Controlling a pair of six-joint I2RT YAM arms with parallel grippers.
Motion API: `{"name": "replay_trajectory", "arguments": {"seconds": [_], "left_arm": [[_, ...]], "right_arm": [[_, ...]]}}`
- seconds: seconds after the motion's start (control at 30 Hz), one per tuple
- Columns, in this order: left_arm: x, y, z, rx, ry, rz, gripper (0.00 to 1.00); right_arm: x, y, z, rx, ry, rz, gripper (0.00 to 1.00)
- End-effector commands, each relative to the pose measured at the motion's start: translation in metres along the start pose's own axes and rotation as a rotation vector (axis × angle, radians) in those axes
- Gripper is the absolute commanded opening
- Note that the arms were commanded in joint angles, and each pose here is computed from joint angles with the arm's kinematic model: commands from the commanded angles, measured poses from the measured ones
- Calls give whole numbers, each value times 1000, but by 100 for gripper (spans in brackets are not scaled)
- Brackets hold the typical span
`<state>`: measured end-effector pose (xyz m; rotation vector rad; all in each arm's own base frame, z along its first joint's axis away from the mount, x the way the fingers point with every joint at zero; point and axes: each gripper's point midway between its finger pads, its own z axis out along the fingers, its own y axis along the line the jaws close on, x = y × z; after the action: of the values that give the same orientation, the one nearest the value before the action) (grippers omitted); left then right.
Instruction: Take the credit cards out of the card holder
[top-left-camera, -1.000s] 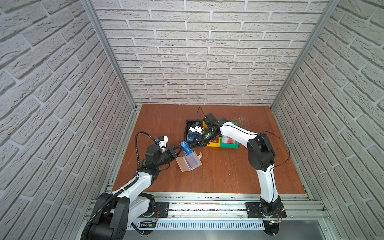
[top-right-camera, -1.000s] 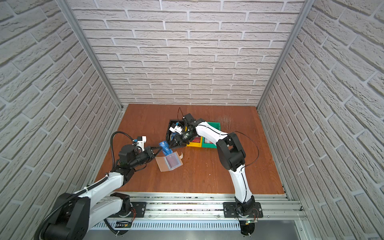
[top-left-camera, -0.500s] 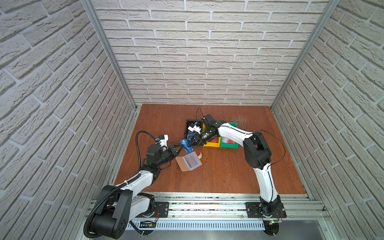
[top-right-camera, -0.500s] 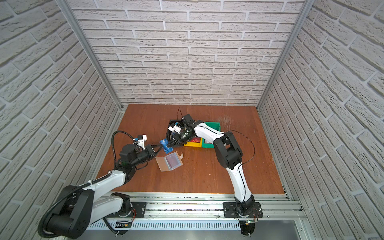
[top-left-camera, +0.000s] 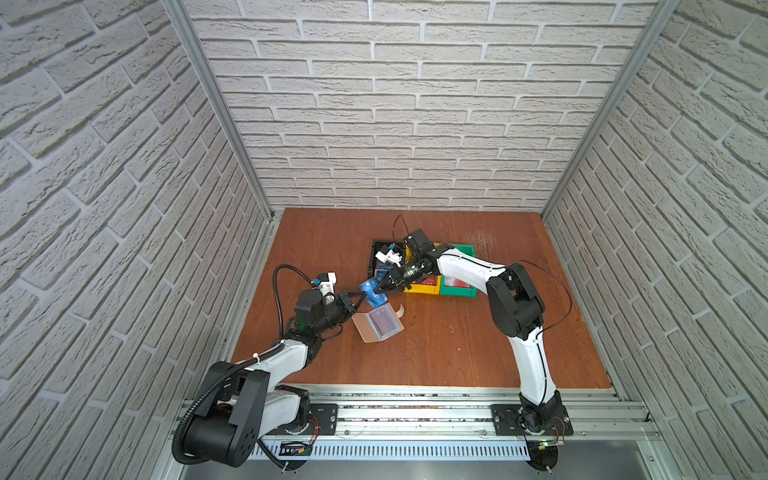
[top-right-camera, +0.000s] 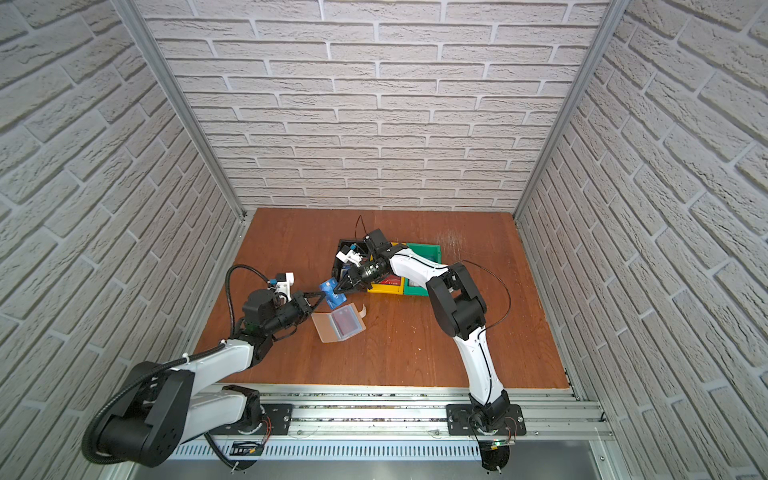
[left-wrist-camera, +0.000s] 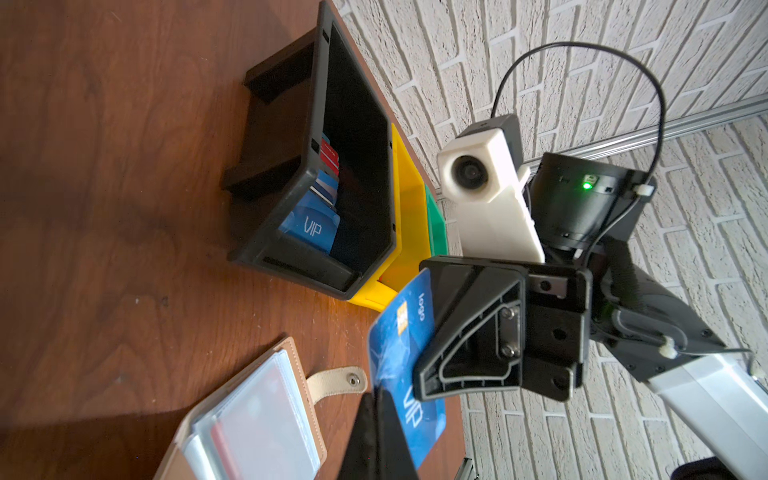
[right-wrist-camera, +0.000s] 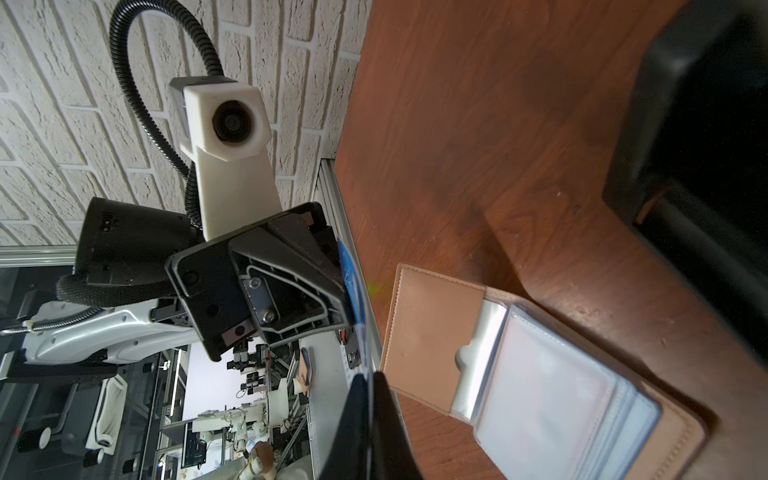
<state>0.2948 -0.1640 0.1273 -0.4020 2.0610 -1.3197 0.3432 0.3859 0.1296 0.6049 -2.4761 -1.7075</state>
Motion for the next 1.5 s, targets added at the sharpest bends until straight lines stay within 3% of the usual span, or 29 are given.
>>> {"name": "replay_trajectory", "arguments": {"seconds": [0.0,0.13,0.3,0.63,0.87,1.2,1.47], "left_arm": [[8,13,-7,-62,5,30,5],[6,14,-16,-110,-9,63,27],[6,17,-25,-166,-20,81,33],[5,25,-14,-192,3,48,31],[7,27,3,-173,41,14,27],[15,31,20,-185,90,10,24],[23,39,26,-185,123,-20,22]], "right_arm": [[-3,39,-12,-42,-10,-91,6],[0,40,-15,-25,11,-96,5],[1,43,-25,34,27,-129,6],[-28,50,-76,438,72,-399,6],[-46,29,-105,678,76,-575,6],[-56,-7,-106,789,134,-659,6],[-71,-17,-90,763,132,-771,6]]}}
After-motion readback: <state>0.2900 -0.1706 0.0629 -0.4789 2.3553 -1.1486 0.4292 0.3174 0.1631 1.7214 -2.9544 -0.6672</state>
